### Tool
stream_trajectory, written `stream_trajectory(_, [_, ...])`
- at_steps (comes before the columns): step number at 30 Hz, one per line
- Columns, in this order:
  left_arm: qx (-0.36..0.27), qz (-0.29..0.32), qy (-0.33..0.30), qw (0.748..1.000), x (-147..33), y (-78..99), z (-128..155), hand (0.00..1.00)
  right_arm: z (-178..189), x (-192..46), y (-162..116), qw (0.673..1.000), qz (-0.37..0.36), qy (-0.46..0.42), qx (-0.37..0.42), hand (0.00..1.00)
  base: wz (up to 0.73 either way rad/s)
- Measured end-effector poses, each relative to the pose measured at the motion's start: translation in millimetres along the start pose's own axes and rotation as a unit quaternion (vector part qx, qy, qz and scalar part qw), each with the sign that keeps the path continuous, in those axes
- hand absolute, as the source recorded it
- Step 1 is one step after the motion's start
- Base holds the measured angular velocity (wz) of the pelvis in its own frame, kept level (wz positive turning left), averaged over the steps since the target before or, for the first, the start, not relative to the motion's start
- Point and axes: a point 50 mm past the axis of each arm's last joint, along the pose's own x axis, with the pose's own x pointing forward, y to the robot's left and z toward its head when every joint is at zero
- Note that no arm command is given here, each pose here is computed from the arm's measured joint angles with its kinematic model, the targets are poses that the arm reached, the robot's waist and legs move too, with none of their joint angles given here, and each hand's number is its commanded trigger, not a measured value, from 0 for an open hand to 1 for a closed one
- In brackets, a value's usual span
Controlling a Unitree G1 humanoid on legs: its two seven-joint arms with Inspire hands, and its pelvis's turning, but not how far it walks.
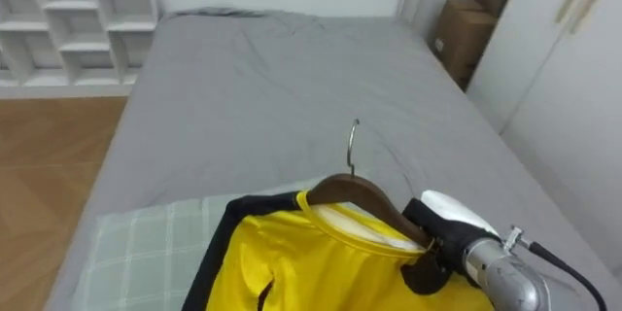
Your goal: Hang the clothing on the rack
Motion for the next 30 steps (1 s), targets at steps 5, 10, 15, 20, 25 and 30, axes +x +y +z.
stream_trajectory(5, [0.000, 0.003, -0.001, 1.000, 0.0, 2.1, 3.3, 0.00, 3.0, -1.0, -2.4, 1.000, -0.006, -0.005, -0.001, 1.00, -1.11])
stream_trajectory(10, [0.013, 0.021, -0.005, 1.000, 0.0, 6.3, 9.3, 0.00, 2.8, -1.1, -2.0, 1.000, -0.019, -0.005, 0.005, 1.00, -0.77])
stream_trajectory(15, [0.014, 0.029, -0.001, 0.999, -1.0, 10.5, 9.4, 0.00, 2.8, -1.1, -2.2, 1.000, -0.019, -0.005, 0.002, 1.00, -0.26])
stream_trajectory(20, [0.015, 0.041, -0.005, 0.999, -3.5, 19.8, 10.6, 0.00, 8.3, -2.8, -9.1, 0.999, -0.032, -0.018, 0.002, 1.00, -0.18])
stream_trajectory(25, [-0.005, 0.031, 0.003, 0.999, -2.6, 12.8, 1.9, 0.00, 20.4, -2.3, -20.9, 0.998, -0.054, -0.043, -0.012, 1.00, -0.84])
stream_trajectory(30, [-0.011, 0.010, 0.008, 1.000, -0.4, 1.1, -1.7, 0.00, 20.6, -3.1, -34.9, 0.996, -0.071, -0.037, -0.027, 1.00, -1.25])
